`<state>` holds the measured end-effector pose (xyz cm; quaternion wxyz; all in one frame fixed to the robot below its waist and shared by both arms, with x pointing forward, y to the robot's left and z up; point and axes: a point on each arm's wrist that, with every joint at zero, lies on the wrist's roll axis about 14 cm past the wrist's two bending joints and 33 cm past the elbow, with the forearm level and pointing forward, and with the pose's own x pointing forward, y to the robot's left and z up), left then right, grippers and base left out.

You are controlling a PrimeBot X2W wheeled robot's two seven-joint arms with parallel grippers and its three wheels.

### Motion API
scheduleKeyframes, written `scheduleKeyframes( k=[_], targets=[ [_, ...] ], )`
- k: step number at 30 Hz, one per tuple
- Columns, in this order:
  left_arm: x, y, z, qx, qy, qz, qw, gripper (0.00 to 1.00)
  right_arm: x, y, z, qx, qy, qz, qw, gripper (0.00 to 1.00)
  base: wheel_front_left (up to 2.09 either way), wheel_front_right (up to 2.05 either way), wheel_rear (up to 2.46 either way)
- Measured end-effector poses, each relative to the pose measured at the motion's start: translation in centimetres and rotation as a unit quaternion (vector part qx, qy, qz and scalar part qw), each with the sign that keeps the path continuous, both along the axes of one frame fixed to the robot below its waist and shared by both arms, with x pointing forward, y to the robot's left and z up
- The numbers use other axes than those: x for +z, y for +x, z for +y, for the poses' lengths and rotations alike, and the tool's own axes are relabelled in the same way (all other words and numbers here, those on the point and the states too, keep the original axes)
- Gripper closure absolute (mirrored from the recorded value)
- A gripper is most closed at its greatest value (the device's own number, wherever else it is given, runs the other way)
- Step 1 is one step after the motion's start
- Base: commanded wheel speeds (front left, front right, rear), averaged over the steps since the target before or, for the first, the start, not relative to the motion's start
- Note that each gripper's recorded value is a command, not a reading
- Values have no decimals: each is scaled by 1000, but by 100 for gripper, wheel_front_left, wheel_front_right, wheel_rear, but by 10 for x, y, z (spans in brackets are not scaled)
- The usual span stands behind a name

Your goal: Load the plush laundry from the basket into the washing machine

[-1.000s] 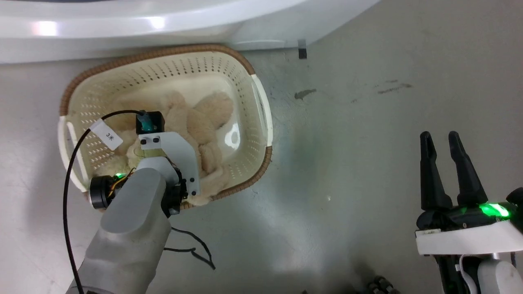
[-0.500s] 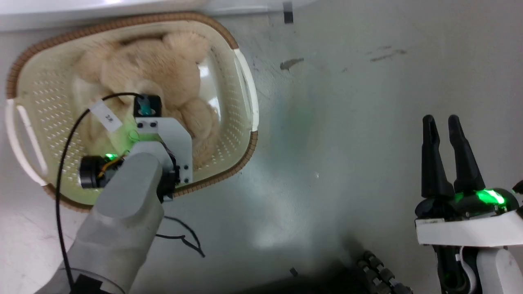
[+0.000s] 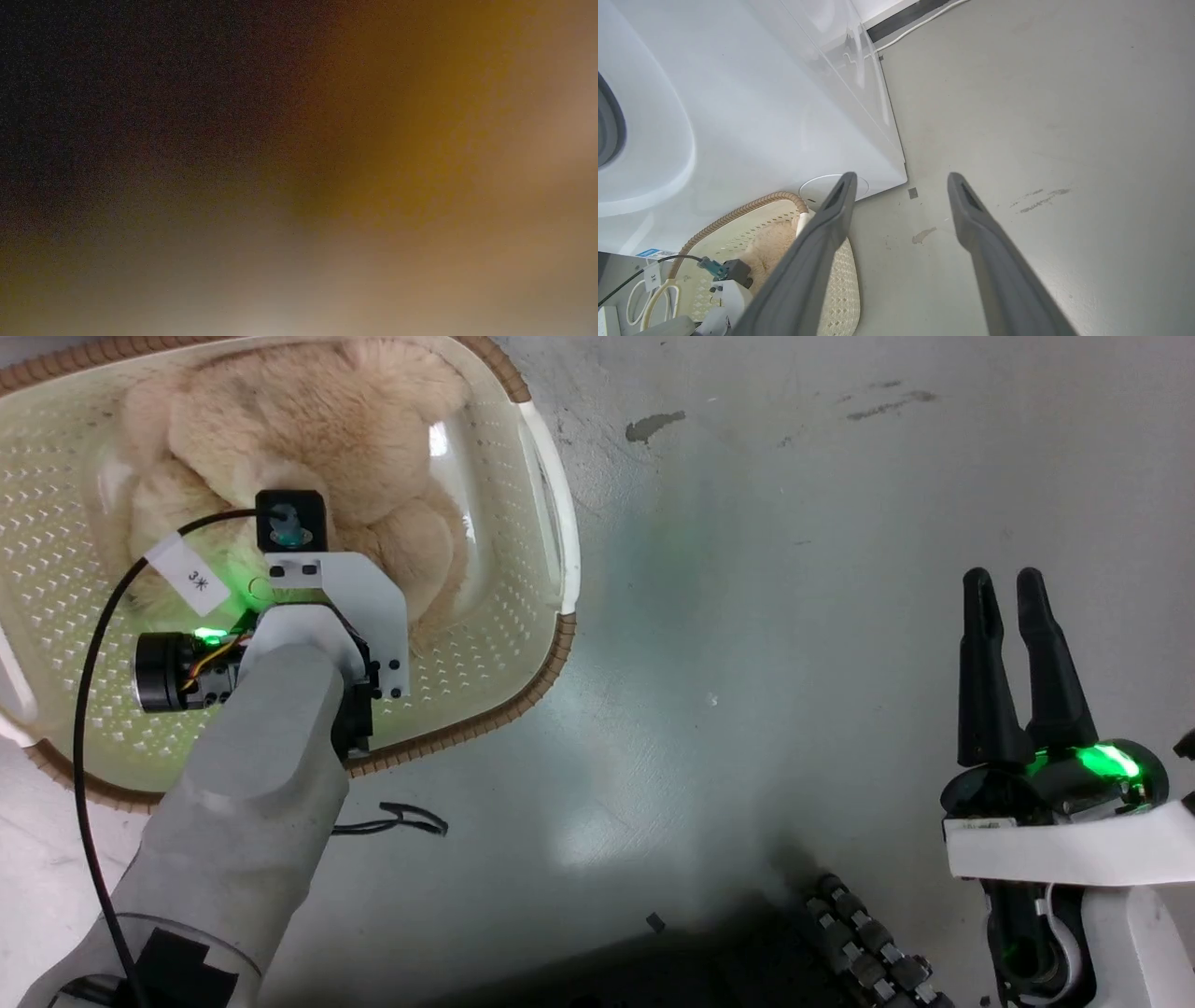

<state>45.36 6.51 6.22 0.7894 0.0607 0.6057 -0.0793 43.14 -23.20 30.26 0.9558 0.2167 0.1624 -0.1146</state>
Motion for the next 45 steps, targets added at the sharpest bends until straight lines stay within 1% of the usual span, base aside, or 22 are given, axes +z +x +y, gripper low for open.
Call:
scheduleKeyframes(
  k=[1, 8, 10, 11, 12, 13, 14, 22, 25, 29, 35, 39, 45],
  targets=[
    [0, 0, 0, 0, 0, 0, 1000, 100, 0, 0, 0, 0, 0, 0, 1000, 0, 0, 0, 0],
    [0, 0, -6, -5, -23, -9, 1000, 100, -2, -1, 1, 1, 2, 3, 1000, 0, 0, 0, 0],
    [8, 3, -13, -1, -43, -21, 999, 100, -2, 0, 5, 3, 7, 0, 1000, 0, 0, 0, 0],
    [8, 3, -13, -1, -43, -21, 999, 100, -2, 0, 5, 3, 7, 0, 1000, 0, 0, 0, 0],
    [16, 4, -19, 1, -59, -30, 998, 100, 0, 1, 8, 6, 12, -2, 1000, 0, 0, 0, 0],
    [16, 4, -19, 1, -59, -30, 998, 100, 0, 1, 8, 6, 12, -2, 1000, 0, 0, 0, 0],
    [24, 4, -22, 2, -73, -40, 996, 100, 2, 2, 12, 10, 17, -6, 1000, 0, 0, 0, 0],
    [73, 10, -29, 14, -127, -102, 987, 100, 25, 10, 20, 23, 17, -36, 999, 0, 0, 0, 0],
    [97, 17, -30, 21, -146, -134, 980, 100, 35, 13, 23, 30, 14, -49, 998, 0, 0, 0, 0],
    [136, 32, -26, 40, -168, -186, 967, 100, 49, 15, 31, 42, 16, -66, 997, 0, 0, 0, 0],
    [179, 31, -14, 53, -177, -225, 957, 100, 71, 14, 46, 60, 22, -90, 994, 0, 0, 0, 0],
    [209, 37, -8, 67, -187, -266, 943, 100, 85, 15, 53, 68, 27, -106, 992, 0, 0, 0, 0],
    [250, 37, -2, 90, -206, -319, 921, 100, 95, 4, 56, 74, 22, -110, 991, 0, 0, 0, 0]
  ],
)
